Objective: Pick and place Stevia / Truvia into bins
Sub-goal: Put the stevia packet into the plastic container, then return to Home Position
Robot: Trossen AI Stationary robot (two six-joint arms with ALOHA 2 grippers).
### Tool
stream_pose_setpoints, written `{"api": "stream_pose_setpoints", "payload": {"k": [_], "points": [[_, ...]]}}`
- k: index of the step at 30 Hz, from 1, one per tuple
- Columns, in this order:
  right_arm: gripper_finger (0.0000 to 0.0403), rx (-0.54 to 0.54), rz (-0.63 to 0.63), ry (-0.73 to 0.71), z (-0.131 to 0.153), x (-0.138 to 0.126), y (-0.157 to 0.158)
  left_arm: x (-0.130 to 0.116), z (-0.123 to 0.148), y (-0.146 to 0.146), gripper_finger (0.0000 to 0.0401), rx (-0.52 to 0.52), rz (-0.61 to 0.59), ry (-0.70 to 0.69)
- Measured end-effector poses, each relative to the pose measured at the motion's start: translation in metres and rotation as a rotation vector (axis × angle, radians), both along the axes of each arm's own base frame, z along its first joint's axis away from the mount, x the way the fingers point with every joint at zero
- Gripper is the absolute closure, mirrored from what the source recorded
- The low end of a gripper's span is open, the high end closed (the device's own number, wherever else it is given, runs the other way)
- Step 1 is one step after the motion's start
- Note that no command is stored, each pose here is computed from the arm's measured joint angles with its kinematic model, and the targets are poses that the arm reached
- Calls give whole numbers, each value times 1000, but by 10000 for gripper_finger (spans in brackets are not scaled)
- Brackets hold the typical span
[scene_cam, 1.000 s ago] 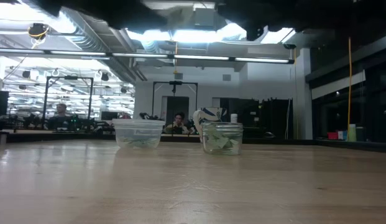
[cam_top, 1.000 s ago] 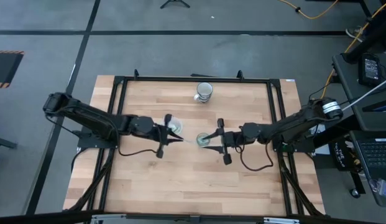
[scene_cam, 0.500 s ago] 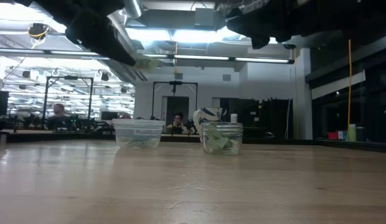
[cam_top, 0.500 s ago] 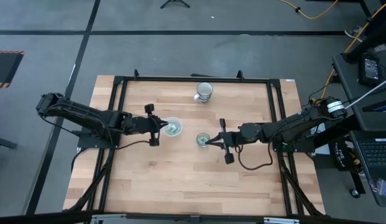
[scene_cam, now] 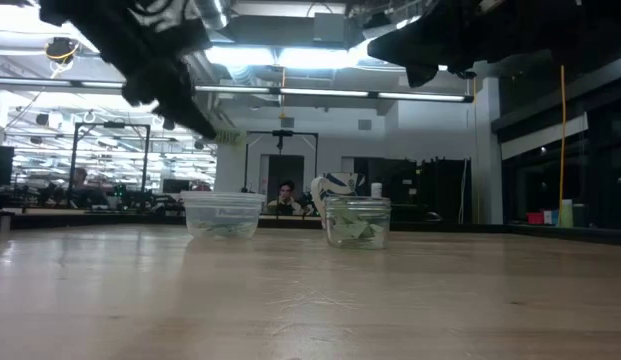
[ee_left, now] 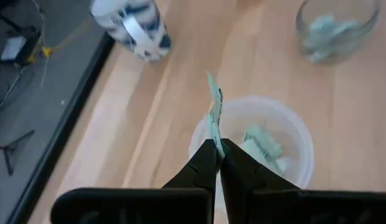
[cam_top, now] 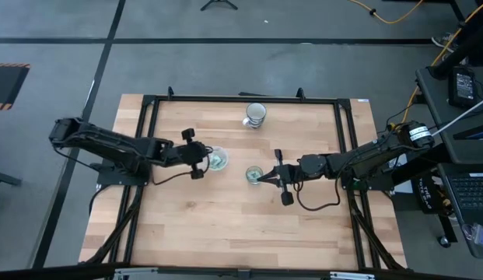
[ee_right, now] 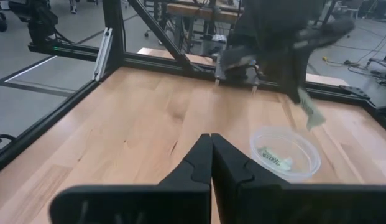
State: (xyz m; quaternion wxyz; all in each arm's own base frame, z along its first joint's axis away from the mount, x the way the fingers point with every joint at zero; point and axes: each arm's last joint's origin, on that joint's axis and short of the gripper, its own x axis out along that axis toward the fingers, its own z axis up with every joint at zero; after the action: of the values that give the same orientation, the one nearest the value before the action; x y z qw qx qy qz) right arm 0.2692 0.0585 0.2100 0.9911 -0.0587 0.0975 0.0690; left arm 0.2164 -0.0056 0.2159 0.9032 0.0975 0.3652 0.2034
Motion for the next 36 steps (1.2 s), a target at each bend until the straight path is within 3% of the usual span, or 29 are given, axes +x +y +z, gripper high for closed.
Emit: {"api": "stream_pose_setpoints", "payload": {"k": [6,16,36], "points": [[400,3,-1,1,0,0,0,13,-24,3,397,-66,-39,116],[399,3,-1,1,0,0,0,23,-50,3,396,-50,-26,225],[398,1,-2,23,-2,0,0,28,-47,5,328,47,-17,185]]}}
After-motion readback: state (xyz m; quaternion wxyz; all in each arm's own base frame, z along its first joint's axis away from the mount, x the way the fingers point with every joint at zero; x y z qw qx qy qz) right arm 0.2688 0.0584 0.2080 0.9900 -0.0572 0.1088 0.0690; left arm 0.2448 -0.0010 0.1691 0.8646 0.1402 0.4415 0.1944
